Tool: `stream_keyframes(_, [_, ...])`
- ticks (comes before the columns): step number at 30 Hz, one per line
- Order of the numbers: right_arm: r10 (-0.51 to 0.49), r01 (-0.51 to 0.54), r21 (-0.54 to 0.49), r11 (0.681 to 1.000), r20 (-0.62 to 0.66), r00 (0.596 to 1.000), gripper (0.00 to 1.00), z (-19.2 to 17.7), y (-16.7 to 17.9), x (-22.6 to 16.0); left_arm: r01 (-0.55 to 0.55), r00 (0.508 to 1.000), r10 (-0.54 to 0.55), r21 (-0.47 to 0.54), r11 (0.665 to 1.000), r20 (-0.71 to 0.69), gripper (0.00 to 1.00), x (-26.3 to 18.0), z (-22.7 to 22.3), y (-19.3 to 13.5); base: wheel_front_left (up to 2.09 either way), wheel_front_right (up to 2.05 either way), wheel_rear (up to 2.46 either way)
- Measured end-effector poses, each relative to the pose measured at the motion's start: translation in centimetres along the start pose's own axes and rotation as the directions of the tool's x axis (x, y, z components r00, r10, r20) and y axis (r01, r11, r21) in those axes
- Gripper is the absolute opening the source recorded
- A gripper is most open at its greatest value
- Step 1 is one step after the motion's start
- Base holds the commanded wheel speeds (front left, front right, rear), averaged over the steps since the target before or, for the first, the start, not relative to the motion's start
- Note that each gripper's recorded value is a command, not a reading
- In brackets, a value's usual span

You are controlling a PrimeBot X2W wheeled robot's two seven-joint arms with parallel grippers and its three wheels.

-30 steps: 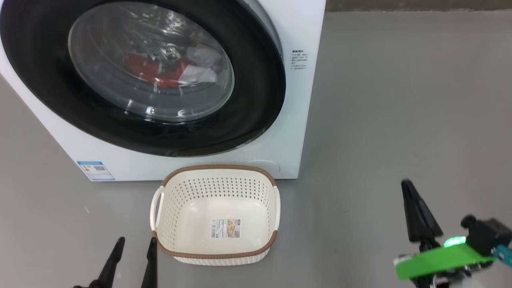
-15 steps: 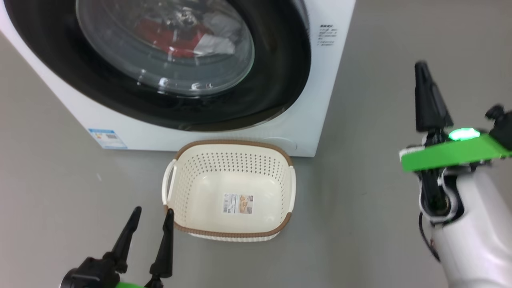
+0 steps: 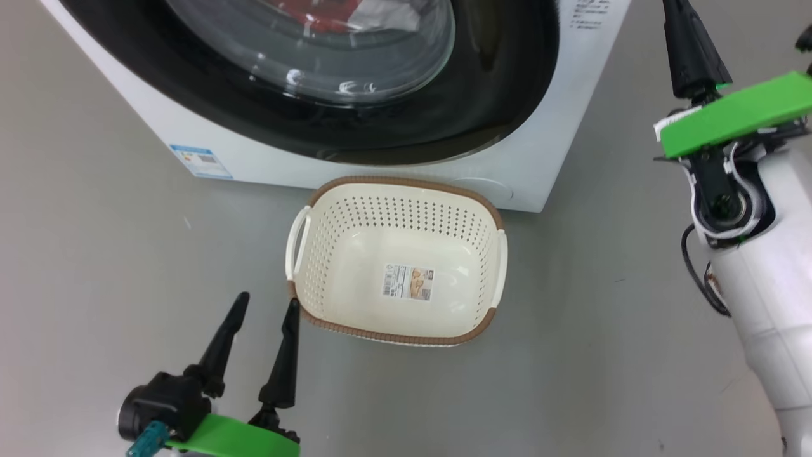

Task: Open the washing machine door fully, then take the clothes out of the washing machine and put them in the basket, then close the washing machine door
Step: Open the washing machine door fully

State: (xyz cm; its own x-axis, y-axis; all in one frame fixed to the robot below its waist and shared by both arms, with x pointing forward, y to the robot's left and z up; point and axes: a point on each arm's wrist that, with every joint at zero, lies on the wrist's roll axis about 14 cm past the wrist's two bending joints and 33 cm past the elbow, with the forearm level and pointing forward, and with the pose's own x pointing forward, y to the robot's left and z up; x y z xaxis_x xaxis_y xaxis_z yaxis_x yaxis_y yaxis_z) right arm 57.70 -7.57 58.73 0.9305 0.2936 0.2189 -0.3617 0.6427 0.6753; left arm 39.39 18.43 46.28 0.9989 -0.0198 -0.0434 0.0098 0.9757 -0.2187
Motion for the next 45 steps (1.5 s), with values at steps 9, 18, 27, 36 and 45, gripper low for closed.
stream_keyframes(9, [0.066, -0.028, 0.196, 0.980, -0.193, 0.979, 0.00, -3.0, 1.3, 3.0, -0.006, 1.000, 0.006, -0.002, 1.000, -0.030, 1.00, 0.7, -1.0, 0.3, 0.00, 0.00, 0.00])
stream_keyframes(18, [0.144, -0.013, 0.351, 0.936, -0.350, 0.926, 0.00, -4.7, 2.3, 4.4, -0.004, 0.998, 0.004, -0.009, 1.000, -0.060, 1.00, 0.7, -2.0, 0.3, 0.00, 0.00, 0.00])
stream_keyframes(27, [0.185, 0.058, 0.434, 0.899, -0.498, 0.847, 0.00, -6.9, 1.8, 5.2, -0.011, 0.998, 0.010, -0.017, 1.000, -0.065, 1.00, 1.1, -2.2, 0.5, 0.00, 0.00, 0.00])
stream_keyframes(36, [0.199, 0.100, 0.462, 0.881, -0.555, 0.808, 0.00, -7.5, 1.2, 6.2, -0.020, 0.997, 0.019, -0.017, 1.000, -0.078, 1.00, 1.2, -2.6, 0.9, 0.00, 0.00, 0.00])
stream_keyframes(45, [0.204, 0.107, 0.458, 0.882, -0.577, 0.791, 0.00, -8.2, 1.3, 6.6, -0.030, 0.996, 0.028, -0.019, 0.999, -0.081, 1.00, 1.2, -2.7, 1.2, 0.00, 0.00, 0.00])
